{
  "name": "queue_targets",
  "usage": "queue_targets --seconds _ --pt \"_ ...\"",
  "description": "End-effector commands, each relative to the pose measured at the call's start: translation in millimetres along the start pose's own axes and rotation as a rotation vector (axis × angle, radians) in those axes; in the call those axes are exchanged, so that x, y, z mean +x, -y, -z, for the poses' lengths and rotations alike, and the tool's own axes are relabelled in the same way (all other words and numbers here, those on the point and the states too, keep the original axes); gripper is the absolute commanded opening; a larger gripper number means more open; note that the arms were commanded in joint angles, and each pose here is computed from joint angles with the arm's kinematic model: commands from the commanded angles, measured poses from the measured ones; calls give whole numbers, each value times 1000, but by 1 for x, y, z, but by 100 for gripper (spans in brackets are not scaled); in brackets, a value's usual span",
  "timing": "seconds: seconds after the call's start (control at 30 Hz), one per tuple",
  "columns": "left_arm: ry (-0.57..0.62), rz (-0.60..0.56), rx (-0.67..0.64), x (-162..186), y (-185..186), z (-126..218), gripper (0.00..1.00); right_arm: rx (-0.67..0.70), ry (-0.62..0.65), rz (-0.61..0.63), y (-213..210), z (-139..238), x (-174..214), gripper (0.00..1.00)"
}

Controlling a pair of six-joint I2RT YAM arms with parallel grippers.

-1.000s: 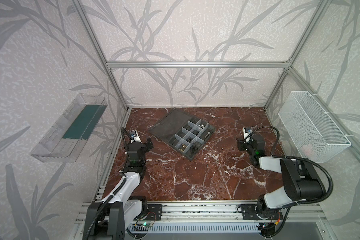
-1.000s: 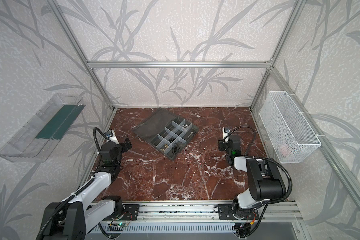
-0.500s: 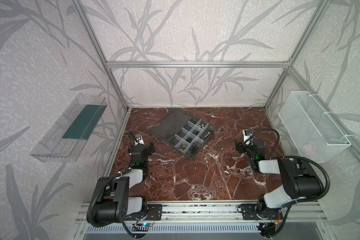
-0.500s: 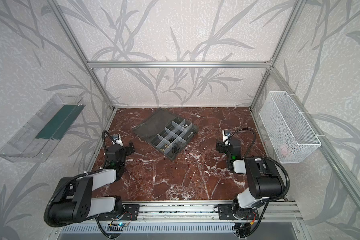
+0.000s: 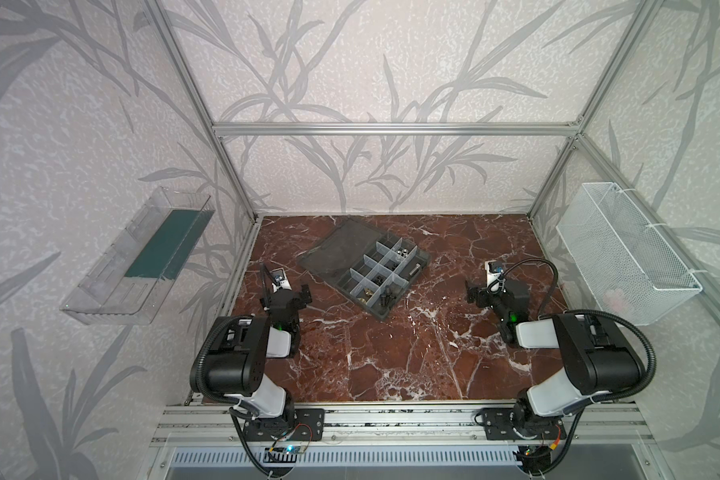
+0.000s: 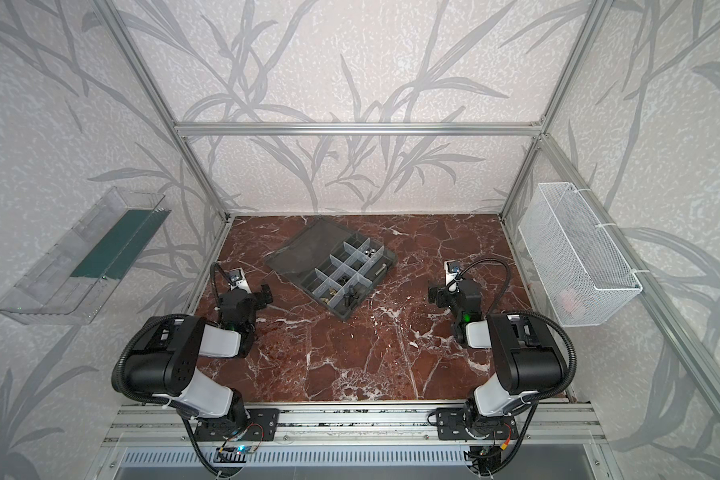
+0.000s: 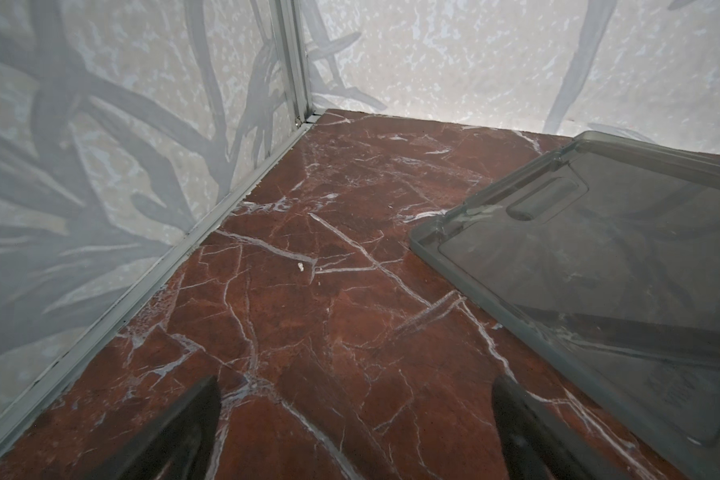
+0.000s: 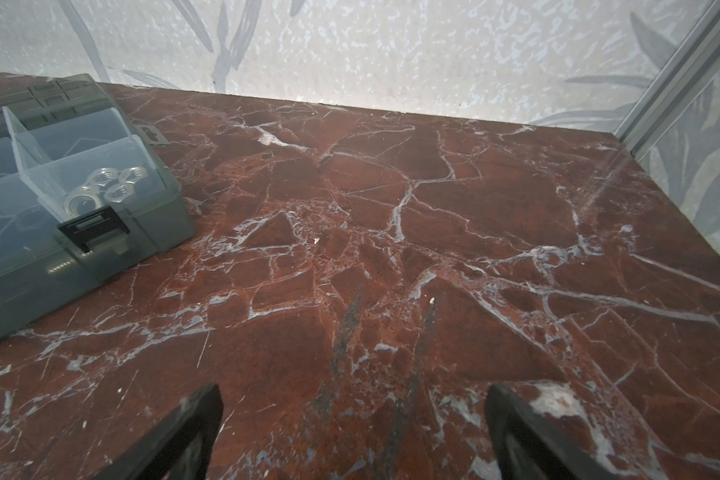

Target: Sort the screws and nuts into containers

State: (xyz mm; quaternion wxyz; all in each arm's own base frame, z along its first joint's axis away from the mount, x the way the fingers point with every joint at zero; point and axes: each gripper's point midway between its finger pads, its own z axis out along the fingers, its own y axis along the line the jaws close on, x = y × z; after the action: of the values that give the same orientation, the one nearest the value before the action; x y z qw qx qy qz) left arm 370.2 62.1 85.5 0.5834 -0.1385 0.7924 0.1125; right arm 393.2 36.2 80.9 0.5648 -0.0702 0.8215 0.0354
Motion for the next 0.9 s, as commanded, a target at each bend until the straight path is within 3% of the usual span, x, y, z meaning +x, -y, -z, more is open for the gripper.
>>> queue_targets --seconds 0.0,0.87 --pt "51 25 -30 -18 -4 -3 99 -3 51 11 -1 0 -13 99" --pt "24 -3 0 -18 4 -9 99 -3 52 11 -1 0 -13 99"
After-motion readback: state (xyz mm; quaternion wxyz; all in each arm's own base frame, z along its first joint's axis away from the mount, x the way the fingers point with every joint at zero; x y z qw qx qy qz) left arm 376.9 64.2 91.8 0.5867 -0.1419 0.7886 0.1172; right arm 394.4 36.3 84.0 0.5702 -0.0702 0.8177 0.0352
